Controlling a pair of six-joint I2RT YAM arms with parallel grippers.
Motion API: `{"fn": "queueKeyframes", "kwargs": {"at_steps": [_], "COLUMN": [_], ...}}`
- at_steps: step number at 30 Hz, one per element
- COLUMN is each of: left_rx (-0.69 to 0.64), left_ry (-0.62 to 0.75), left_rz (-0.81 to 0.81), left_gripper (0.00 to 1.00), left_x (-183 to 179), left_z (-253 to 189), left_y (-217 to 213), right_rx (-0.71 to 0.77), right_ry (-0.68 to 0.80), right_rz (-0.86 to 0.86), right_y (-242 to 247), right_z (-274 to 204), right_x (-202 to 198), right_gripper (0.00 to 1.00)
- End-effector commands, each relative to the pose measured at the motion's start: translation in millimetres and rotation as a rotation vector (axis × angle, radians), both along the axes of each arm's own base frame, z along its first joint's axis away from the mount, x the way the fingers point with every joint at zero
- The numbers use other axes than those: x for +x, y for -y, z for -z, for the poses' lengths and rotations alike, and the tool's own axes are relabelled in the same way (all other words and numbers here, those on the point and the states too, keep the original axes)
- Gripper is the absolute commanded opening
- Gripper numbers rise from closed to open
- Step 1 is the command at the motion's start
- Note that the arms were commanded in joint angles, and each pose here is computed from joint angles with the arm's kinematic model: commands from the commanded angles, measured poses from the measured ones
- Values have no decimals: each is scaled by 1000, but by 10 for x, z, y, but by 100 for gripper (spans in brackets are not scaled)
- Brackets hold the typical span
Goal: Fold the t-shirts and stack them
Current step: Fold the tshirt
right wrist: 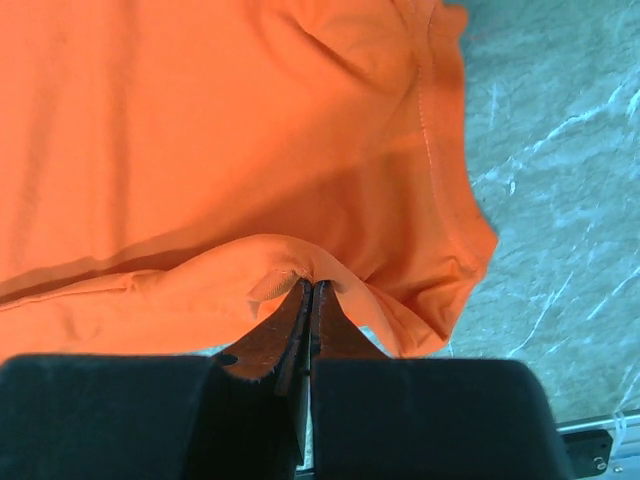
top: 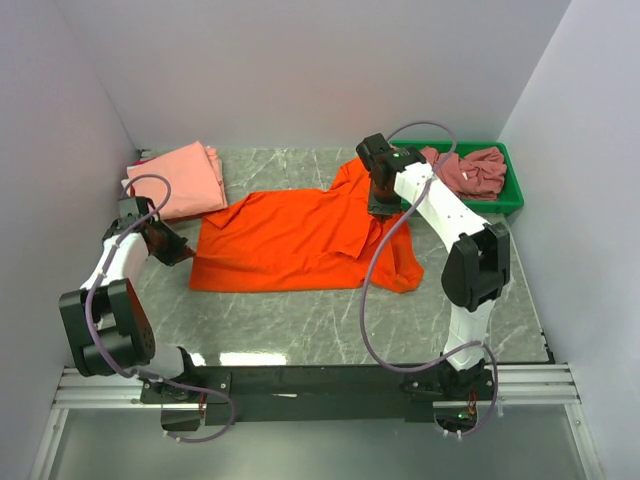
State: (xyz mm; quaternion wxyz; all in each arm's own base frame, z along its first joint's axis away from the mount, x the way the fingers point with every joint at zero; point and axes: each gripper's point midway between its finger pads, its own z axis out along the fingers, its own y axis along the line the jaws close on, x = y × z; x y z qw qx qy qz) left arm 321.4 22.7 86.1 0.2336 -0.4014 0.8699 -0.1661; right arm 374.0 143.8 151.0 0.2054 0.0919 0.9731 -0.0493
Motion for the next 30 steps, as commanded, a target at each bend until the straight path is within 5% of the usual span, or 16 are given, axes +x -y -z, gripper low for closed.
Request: {"fn": "queueKeyframes", "kwargs": {"at_steps": [1, 15, 17, 19, 21, 23, 30], "left_rx": [-3, 7, 16, 35, 70, 102, 152], "left_ry": [61, 28, 22, 19, 31, 59, 148], "left_rz": [12, 38, 39, 28, 10, 0, 38], "left_gripper": [1, 1, 11, 26, 50, 61, 68], "left_x": [160, 401, 413, 417, 421, 430, 374], "left_z": [-96, 107, 104, 84, 6, -117, -419], "left_y": [-35, -128, -149, -193, -249, -294, -187], "right_rx": [-30, -68, -57, -30, -3, 27, 96], "right_ry": [14, -24, -21, -27, -11, 3, -14], "right_rz": [6, -28, -32, -43, -57, -71, -77], "right_y": [96, 118, 100, 79, 41, 0, 135], "right_z": [-55, 174, 196, 208, 141, 73, 144], "right_x": [98, 348, 412, 453, 480, 463, -183], "right_gripper": [0, 0, 1, 40, 70, 74, 77]}}
